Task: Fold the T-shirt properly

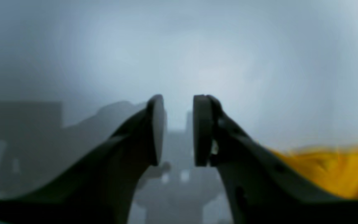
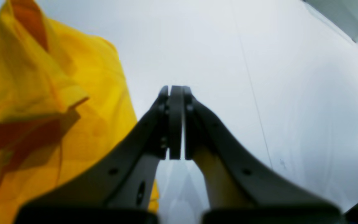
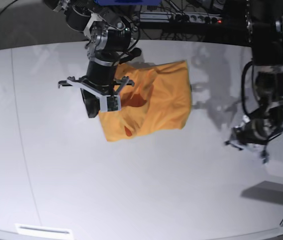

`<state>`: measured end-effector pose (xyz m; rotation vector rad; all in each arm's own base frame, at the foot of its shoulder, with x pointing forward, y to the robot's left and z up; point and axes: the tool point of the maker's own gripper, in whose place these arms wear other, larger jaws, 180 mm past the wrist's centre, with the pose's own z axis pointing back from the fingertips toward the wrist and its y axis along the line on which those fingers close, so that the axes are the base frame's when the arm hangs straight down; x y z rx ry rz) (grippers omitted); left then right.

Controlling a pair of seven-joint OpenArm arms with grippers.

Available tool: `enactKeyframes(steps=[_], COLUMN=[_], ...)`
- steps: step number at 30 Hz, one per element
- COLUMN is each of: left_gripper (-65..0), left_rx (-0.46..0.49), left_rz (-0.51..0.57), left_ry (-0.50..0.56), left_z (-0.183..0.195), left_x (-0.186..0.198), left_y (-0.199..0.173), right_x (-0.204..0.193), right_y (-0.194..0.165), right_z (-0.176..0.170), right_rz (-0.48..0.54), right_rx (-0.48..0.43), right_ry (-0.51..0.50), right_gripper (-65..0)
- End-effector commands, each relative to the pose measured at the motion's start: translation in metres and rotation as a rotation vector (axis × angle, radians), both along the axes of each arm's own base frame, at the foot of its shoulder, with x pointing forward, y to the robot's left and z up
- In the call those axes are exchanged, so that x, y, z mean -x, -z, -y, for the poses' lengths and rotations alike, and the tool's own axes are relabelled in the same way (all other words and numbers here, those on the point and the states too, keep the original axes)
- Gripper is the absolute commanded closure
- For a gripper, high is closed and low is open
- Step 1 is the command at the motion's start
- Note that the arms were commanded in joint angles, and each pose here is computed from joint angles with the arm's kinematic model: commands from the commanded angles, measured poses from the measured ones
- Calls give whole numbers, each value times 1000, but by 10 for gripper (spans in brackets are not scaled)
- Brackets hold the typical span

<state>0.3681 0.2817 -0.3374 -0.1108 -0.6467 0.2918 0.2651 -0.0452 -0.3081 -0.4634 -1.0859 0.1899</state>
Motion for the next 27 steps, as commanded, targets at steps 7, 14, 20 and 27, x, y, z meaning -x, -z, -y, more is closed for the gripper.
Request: enactKeyframes(steps=[7, 14, 20, 27], left_gripper=[-149, -149, -149, -149], left_rx=[-23, -19, -24, -26], left_rz=[131, 126, 118, 118], left_ry=[121, 149, 145, 131], left_z=[34, 46, 43, 38], left_x=[12, 25, 26, 26], left_y=[-38, -34, -32, -33], right_x=[-11, -14, -11, -13], right_y=[-13, -7, 5, 17], right_z=[-9, -18, -33, -33], right_rz=[31, -35, -113, -184], right_rx=[74, 158, 183, 98], right_ry=[-97, -198, -299, -313], right_gripper=[0, 0, 0, 0])
